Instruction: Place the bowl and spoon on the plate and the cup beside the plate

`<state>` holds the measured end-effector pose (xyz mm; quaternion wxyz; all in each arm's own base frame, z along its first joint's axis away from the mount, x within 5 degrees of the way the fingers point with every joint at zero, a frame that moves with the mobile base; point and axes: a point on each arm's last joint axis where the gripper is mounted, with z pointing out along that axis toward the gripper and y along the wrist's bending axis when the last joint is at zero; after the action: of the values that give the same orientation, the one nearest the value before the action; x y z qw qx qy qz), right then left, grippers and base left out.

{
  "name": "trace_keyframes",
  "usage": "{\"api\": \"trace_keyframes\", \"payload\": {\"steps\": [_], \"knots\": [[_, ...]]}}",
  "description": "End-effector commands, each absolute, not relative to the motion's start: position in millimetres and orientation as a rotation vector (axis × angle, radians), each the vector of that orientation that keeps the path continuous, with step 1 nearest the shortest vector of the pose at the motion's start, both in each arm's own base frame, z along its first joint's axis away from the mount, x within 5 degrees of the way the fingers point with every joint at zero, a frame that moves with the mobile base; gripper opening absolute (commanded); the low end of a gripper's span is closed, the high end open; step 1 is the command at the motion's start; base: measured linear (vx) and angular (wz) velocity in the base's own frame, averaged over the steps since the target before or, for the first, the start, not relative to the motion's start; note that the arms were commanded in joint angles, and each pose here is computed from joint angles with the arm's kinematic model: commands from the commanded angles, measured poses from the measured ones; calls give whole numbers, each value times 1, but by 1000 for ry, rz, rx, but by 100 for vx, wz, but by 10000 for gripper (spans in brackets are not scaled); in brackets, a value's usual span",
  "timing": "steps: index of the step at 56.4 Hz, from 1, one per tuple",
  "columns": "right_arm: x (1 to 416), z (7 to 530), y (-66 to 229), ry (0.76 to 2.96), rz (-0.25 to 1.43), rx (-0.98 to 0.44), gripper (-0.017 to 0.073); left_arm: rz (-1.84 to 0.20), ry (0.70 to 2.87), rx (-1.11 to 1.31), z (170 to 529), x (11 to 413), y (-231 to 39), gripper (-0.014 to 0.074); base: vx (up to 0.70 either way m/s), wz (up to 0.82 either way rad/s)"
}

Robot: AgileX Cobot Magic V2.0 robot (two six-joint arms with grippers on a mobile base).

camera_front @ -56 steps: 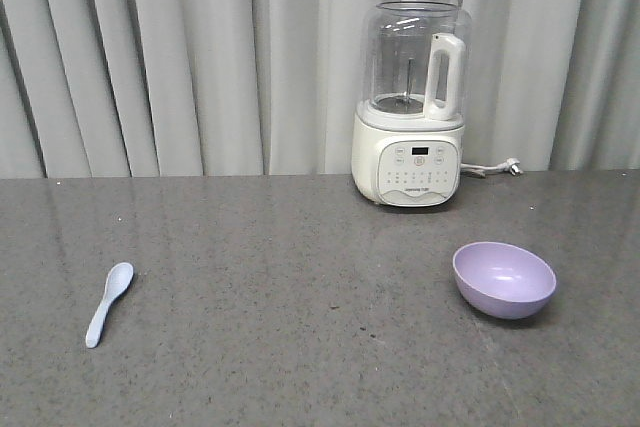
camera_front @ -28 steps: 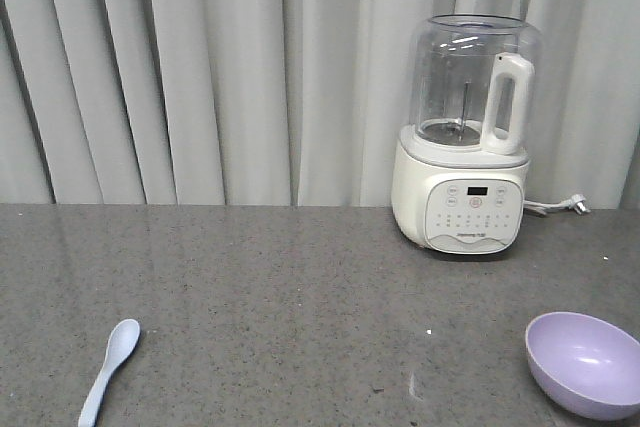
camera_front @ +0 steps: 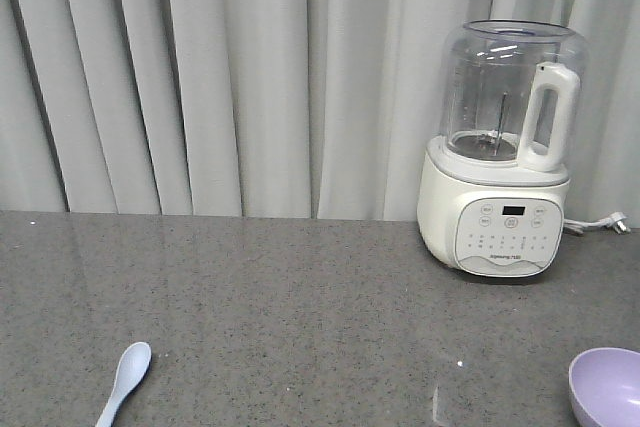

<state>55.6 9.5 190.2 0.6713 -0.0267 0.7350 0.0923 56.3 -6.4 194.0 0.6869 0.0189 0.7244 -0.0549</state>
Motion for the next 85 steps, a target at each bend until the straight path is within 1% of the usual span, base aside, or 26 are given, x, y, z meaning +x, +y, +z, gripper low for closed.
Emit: {"api": "trace_keyframes", "payload": {"steps": [1, 29, 35, 40, 43, 45, 49, 55, 57, 61, 66, 71, 75, 85], "knots": [[56, 196, 9, 1573, 202, -65, -8, -125, 1504, 33, 210, 54, -6, -6, 0, 0], [56, 198, 10, 1557, 204, -65, -8, -125, 1495, 32, 211, 54, -5, -6, 0, 0], [55, 205, 10, 1476, 225, -53, -8, -123, 1410, 25, 220, 53, -5, -6, 0, 0], [54, 217, 10, 1401, 240, -43, -8, -148, 1268, -11, 234, 50, -3, -6, 0, 0], [51, 231, 9, 1360, 243, -42, -8, -215, 1158, -73, 248, 45, -1, -6, 0, 0], [47, 247, 8, 1317, 243, -42, -8, -258, 1125, -104, 258, 42, 0, -6, 0, 0], [39, 276, 7, 1249, 237, -48, -8, -272, 1104, -99, 284, 35, -1, -6, 0, 0], [24, 338, 4, 1127, 179, -85, -8, -167, 1124, -7, 331, 30, -2, -6, 0, 0], [24, 359, 4, 1110, 146, -105, -8, -160, 1126, 0, 350, 32, -3, -6, 0, 0], [26, 393, 5, 1088, 102, -129, -8, -155, 1145, 6, 382, 41, -4, -6, 0, 0], [46, 426, 8, 1119, 33, -171, -8, -135, 1181, 20, 415, 65, -6, -6, 0, 0], [75, 440, 13, 1175, 27, -184, -8, -104, 1233, 41, 427, 95, -9, -6, 0, 0], [94, 438, 16, 1230, 32, -189, -8, -103, 1281, 41, 426, 115, -11, -6, 0, 0], [117, 427, 20, 1334, 39, -193, -6, -102, 1330, 41, 420, 134, -12, -2, 0, 0]]}}
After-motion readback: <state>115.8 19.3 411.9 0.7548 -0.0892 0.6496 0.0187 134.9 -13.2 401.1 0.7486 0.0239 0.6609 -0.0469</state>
